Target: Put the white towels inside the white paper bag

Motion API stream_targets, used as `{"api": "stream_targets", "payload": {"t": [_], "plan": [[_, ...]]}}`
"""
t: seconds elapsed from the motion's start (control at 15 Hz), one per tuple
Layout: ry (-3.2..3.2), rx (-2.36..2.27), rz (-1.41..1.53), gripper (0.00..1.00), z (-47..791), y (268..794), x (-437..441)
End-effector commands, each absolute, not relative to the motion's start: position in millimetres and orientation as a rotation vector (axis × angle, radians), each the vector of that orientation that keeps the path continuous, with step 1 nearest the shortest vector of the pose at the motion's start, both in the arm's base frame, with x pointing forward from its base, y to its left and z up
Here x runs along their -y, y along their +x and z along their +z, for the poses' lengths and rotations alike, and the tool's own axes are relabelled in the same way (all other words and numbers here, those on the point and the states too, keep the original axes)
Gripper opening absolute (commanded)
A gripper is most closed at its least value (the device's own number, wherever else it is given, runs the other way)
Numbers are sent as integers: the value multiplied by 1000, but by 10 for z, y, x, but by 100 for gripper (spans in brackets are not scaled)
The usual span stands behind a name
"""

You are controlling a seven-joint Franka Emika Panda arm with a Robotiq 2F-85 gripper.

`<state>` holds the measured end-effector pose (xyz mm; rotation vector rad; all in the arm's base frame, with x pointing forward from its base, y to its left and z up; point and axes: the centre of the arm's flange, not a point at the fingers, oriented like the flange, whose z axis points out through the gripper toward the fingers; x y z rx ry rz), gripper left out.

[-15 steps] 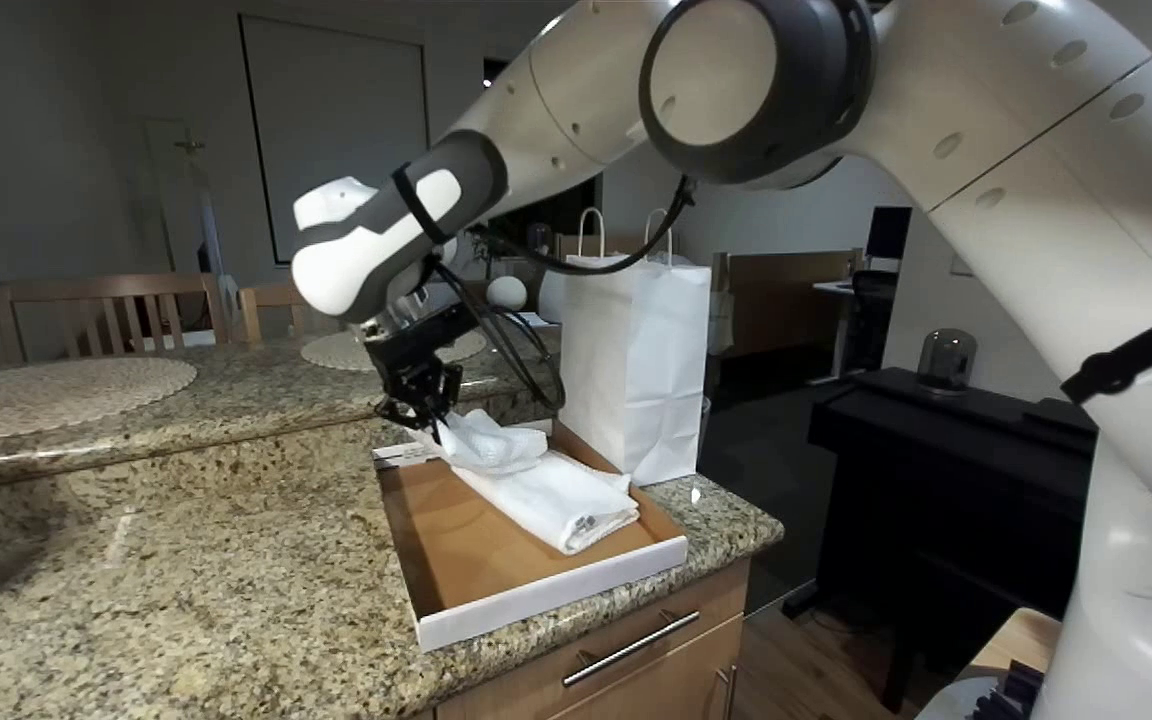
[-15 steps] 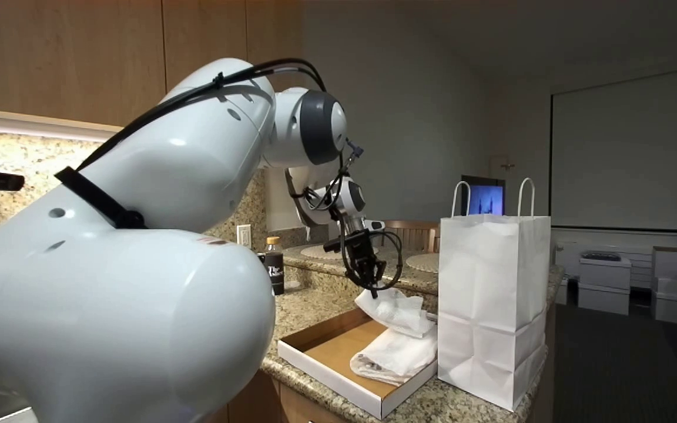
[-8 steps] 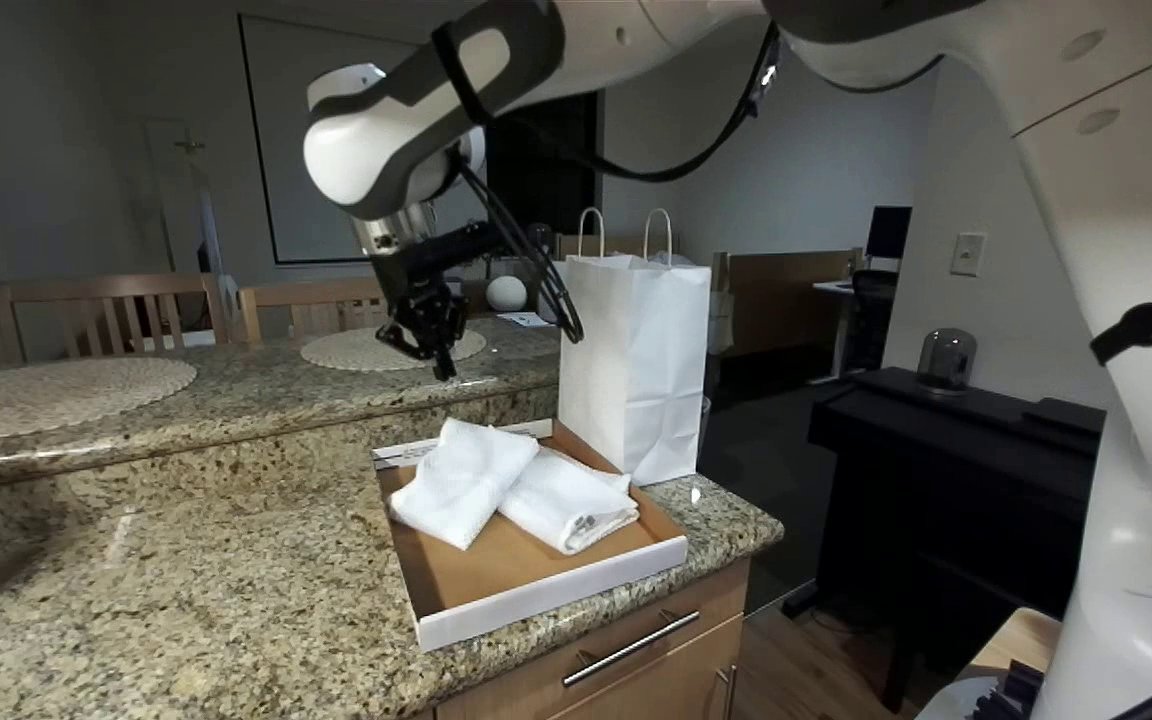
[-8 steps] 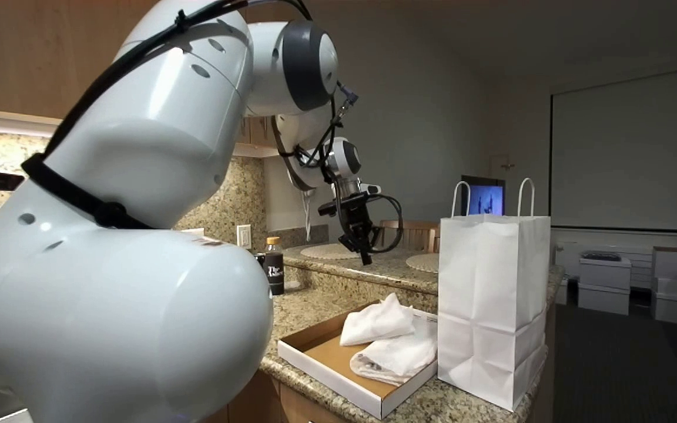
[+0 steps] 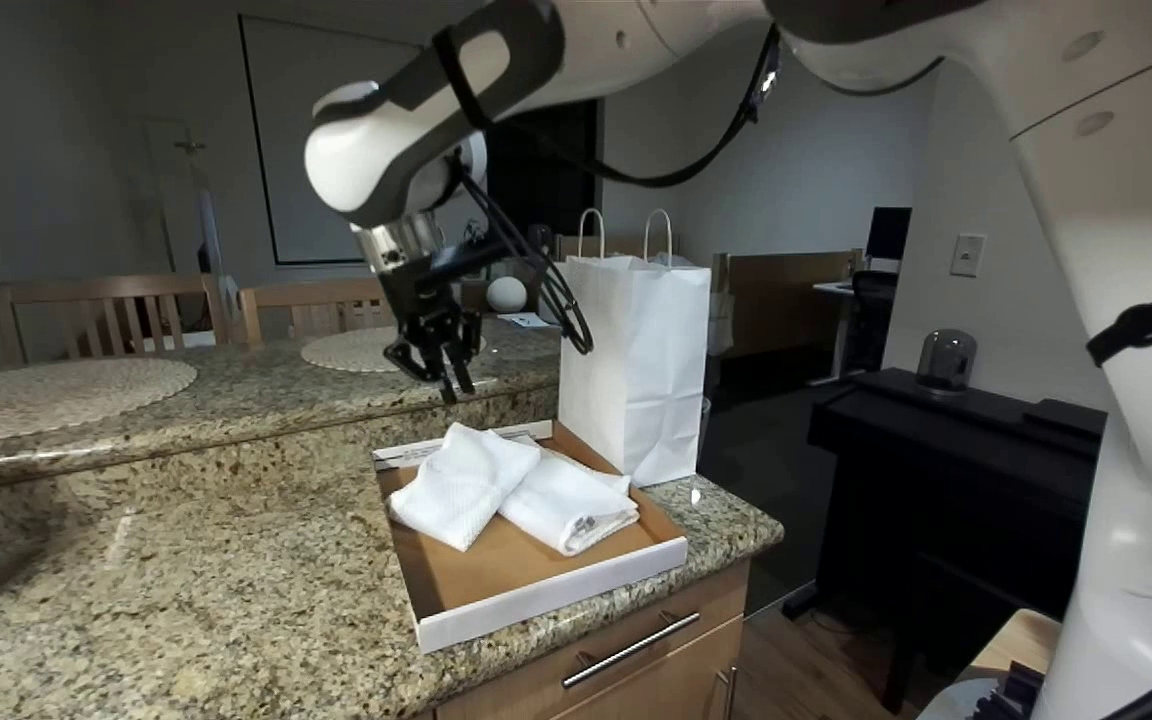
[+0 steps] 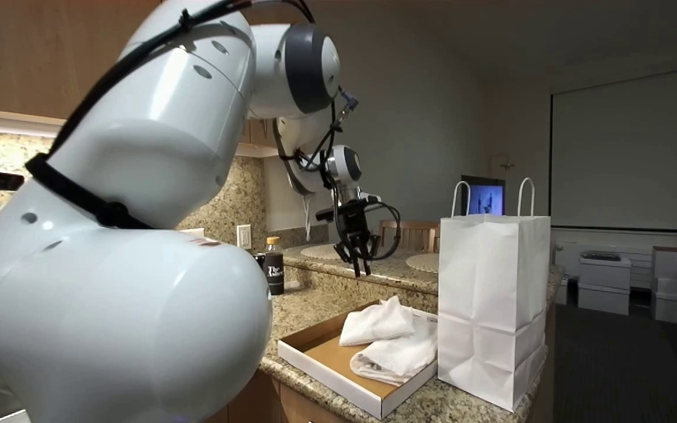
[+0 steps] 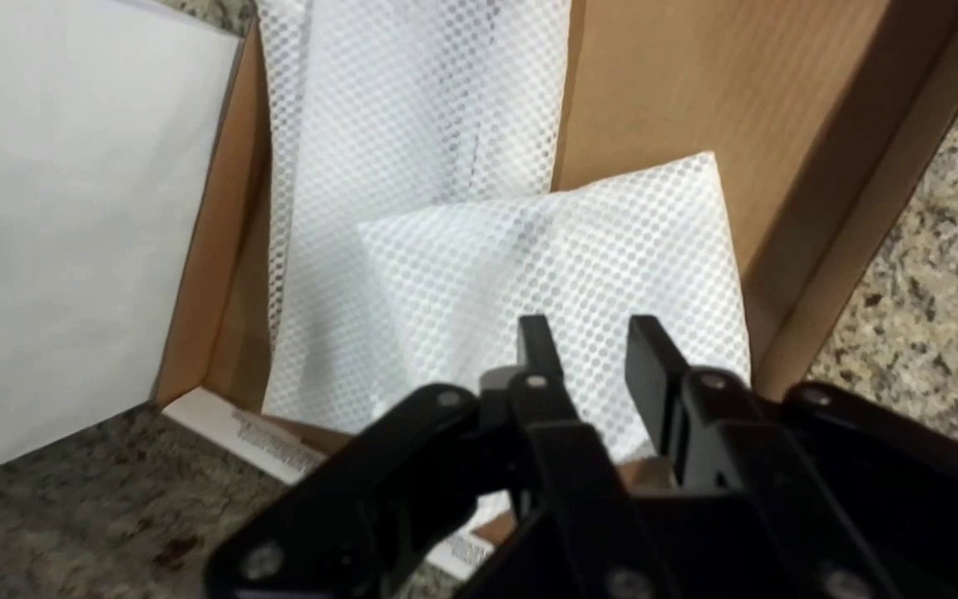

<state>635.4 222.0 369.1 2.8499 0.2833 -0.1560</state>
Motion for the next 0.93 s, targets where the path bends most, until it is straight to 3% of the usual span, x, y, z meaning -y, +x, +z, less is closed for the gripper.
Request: {"api": "stream_targets", "payload": {"t": [0.0,0.4,0.87], "plan": [[2864,-246,-314,58,2973,6640,-2134],[2873,-116,-311,97,2332,6813,-1851],[2952,-96,-375,100,1982,6854,-1902]]}}
